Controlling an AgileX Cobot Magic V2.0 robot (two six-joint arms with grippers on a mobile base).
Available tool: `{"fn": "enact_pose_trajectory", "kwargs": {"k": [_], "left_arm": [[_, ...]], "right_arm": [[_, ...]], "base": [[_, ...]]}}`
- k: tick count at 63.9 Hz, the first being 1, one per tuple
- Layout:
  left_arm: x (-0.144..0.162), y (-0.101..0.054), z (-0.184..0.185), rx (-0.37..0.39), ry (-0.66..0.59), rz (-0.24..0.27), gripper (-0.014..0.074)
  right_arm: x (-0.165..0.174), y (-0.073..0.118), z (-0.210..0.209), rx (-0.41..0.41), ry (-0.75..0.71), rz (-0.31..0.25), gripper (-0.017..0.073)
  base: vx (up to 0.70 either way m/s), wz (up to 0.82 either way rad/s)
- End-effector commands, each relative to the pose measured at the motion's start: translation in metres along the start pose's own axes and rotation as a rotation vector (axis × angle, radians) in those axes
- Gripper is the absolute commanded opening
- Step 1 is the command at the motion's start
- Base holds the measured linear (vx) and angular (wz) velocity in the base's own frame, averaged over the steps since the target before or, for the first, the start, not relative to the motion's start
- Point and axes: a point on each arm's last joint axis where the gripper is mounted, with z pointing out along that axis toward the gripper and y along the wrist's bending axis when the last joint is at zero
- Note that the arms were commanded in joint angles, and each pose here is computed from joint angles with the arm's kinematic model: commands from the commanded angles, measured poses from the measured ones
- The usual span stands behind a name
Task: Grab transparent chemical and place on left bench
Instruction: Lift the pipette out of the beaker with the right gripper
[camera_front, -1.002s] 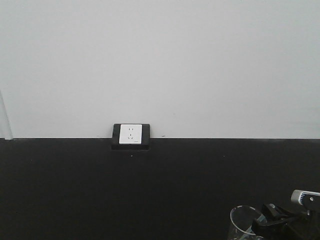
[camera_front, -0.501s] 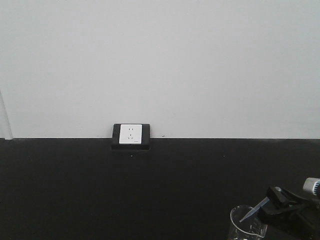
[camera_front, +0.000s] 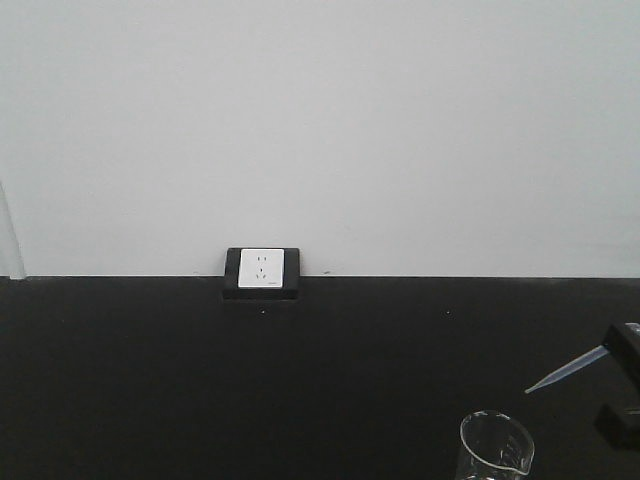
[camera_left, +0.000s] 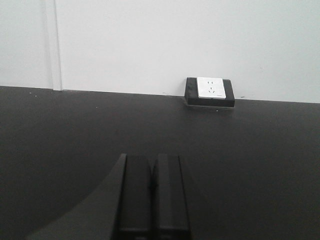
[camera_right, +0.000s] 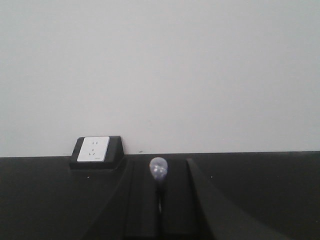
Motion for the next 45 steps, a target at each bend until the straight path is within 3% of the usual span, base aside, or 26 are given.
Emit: {"fn": "enact_pose_trajectory", "kwargs": {"k": [1,14,45], "left_arm": [[-0.0028,0.0001,-0.0013,-0.002,-0.081,-0.009,-0.0003],[-0.0028,0.0001,-0.0013,-0.002,-0.081,-0.009,-0.0003],[-0.0028,0.0001,-0.0013,-0.002,-0.081,-0.009,-0.0003]], "right_arm": [[-0.0197,0.0034,-0.0084,-0.014,-0.089,-0.009,-0.0008],[-0.0145,0.0009,-0.0122,0.020,-0.010,-0.010,-0.0008],[-0.0137,0.0004,-0.0117,0.023,-0.003,-0.009,-0.0008]], "base": [[0.00,0.00],[0.00,0.00],[0.00,0.00]]}}
